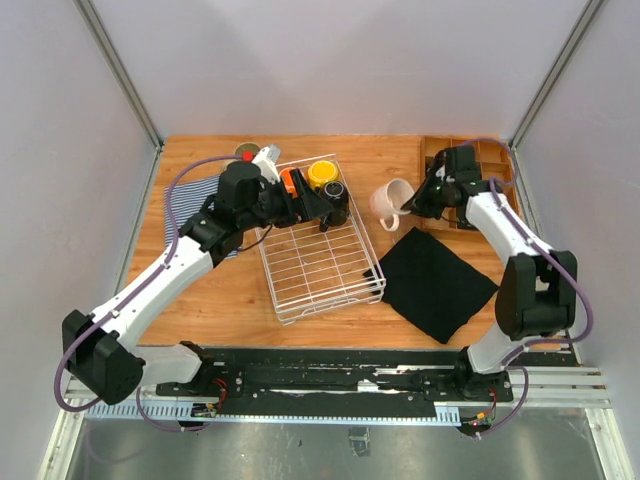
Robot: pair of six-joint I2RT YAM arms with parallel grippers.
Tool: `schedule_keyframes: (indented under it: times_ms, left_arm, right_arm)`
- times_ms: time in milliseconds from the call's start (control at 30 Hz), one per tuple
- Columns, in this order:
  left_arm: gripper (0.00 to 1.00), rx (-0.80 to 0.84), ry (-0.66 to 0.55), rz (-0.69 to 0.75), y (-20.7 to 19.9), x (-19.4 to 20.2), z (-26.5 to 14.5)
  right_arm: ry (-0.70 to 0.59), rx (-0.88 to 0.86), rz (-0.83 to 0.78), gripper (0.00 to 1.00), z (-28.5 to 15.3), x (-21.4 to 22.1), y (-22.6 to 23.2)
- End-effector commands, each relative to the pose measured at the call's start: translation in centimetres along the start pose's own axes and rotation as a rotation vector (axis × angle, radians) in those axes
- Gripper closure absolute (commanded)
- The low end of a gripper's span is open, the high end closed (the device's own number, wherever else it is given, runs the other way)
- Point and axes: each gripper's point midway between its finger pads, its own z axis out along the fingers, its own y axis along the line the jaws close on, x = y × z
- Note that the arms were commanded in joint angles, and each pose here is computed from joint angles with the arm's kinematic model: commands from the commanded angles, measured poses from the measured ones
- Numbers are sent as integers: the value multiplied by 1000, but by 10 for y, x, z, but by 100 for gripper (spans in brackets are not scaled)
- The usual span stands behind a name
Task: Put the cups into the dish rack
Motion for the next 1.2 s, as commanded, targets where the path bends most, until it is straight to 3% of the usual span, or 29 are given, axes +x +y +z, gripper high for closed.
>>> schedule_keyframes:
  times_ms: [0,233,467,933,1167]
  left_arm:
    - [14,240,-19,-97,-43,-8,-9]
    - [13,410,-55,-141,-67,-23,-3]
    - [13,501,-81,-140,-78,-45,11]
    - [11,663,-87,-55,-107,-62,8]
    - [17,743,-37,-88,-114,-59,6]
  right_arm:
    - [-175,-400,-38,99,-74,-51,91]
    - [-209,-886,34,99,-138,-62,176]
    - [-154,-1113,81,99,-169,-53,217]
    - [-11,-1228,137,99,-156,-14,246]
    - [18,-1255,158,99,-143,-2,253]
